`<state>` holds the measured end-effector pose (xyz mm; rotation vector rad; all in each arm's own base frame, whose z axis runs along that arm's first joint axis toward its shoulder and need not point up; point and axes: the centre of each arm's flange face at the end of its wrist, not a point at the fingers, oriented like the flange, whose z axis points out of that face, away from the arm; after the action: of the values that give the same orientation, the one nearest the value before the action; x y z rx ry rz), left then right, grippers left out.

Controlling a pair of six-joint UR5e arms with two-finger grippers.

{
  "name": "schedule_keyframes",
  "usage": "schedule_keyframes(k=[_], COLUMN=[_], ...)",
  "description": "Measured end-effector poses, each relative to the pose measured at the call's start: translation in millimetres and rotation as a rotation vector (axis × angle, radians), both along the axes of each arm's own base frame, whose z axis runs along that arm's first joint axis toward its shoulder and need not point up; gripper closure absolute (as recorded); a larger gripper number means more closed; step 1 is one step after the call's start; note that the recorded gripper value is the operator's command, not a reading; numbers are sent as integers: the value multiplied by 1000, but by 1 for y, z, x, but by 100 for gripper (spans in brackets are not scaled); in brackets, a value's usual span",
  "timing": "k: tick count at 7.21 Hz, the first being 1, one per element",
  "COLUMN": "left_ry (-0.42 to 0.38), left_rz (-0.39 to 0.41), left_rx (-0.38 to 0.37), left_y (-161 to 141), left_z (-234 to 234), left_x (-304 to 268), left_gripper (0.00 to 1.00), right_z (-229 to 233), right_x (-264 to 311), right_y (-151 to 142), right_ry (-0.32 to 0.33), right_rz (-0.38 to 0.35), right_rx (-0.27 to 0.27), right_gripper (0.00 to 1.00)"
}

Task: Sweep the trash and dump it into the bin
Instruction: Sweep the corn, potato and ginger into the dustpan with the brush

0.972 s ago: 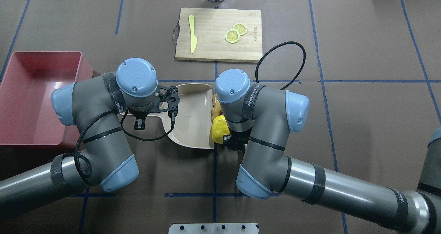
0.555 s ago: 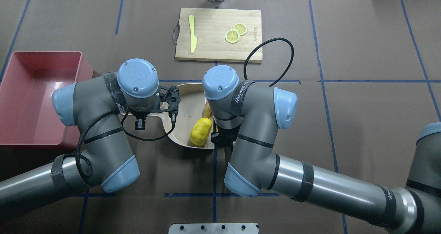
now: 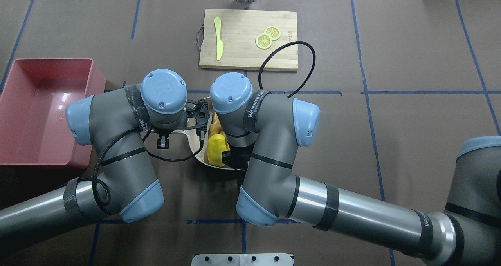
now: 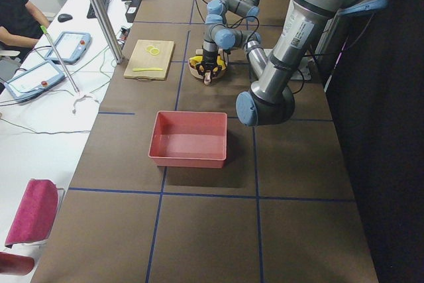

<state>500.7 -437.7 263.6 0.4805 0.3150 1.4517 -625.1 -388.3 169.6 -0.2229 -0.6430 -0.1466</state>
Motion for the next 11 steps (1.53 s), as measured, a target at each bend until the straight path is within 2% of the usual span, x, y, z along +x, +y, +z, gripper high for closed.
schedule_keyframes(k=[6, 9, 11], left_ry=[-3, 3, 45], left_rz=[5, 17, 24], left_rx=[-4, -5, 16], left_y=[2, 5, 5], left_z=[2, 4, 1], left_x=[2, 5, 6], left_gripper=[100, 100, 100], right_z=[-25, -22, -21], right_x=[-14, -12, -10], right_y=[-5, -6, -9], right_ry=[-60, -60, -58], right_rz=[-6, -3, 2], right_rx=[24, 24, 26], right_gripper=[100, 100, 100])
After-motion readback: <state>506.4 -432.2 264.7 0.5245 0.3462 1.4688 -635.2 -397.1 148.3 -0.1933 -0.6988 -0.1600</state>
